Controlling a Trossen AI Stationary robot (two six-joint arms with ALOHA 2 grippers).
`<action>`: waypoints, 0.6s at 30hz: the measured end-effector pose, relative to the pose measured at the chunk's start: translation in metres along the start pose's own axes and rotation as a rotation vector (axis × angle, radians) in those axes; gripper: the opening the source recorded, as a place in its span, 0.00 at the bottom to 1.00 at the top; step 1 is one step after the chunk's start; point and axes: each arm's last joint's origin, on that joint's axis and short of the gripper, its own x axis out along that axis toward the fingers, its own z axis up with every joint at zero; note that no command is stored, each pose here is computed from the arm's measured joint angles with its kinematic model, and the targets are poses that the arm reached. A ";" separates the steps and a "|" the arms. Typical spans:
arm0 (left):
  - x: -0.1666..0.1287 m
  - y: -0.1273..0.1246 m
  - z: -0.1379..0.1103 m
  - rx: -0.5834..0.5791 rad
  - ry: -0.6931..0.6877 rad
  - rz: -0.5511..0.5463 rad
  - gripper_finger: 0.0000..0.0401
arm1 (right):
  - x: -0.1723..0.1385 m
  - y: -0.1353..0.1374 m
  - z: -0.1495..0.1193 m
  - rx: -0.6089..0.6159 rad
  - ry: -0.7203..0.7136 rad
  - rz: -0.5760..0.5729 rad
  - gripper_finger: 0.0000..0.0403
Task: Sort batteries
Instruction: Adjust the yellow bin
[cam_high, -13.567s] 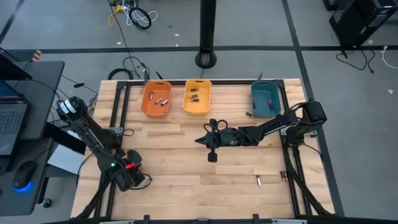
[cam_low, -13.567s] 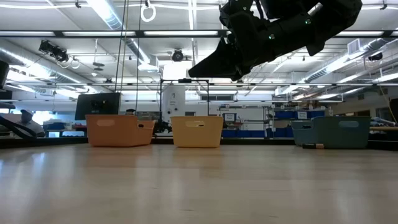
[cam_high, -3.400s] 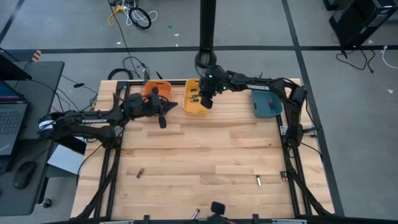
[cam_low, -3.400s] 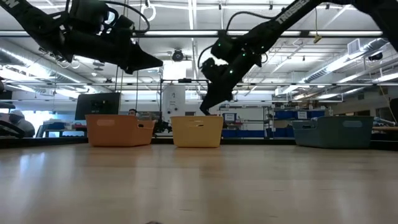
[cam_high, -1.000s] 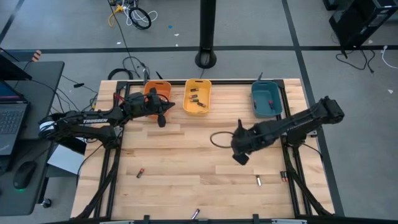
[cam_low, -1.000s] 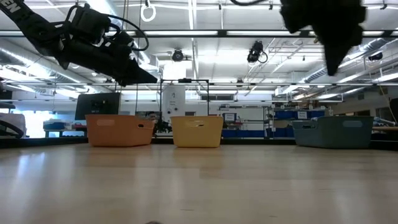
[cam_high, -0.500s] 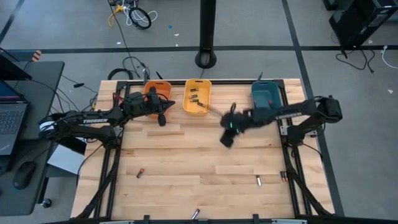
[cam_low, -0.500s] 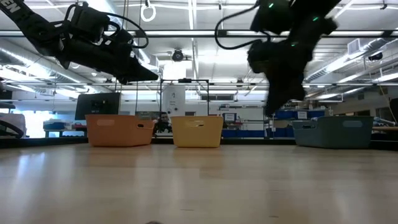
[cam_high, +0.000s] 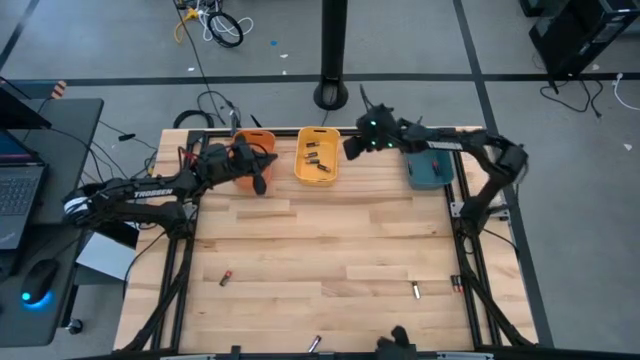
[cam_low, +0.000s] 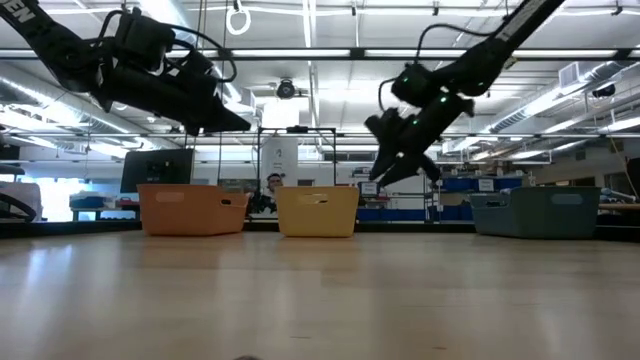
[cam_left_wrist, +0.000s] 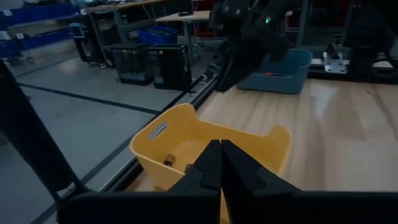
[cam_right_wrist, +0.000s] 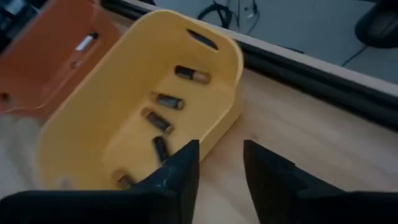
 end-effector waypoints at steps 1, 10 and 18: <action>0.000 0.001 0.000 -0.001 0.000 0.006 0.02 | 0.007 -0.001 0.004 -0.001 0.013 -0.007 0.37; -0.001 0.008 -0.002 -0.014 0.015 0.040 0.02 | 0.056 0.003 0.021 0.021 0.159 -0.040 0.50; -0.001 0.010 -0.003 -0.013 0.027 0.048 0.02 | 0.085 -0.001 0.015 0.063 0.222 -0.074 0.45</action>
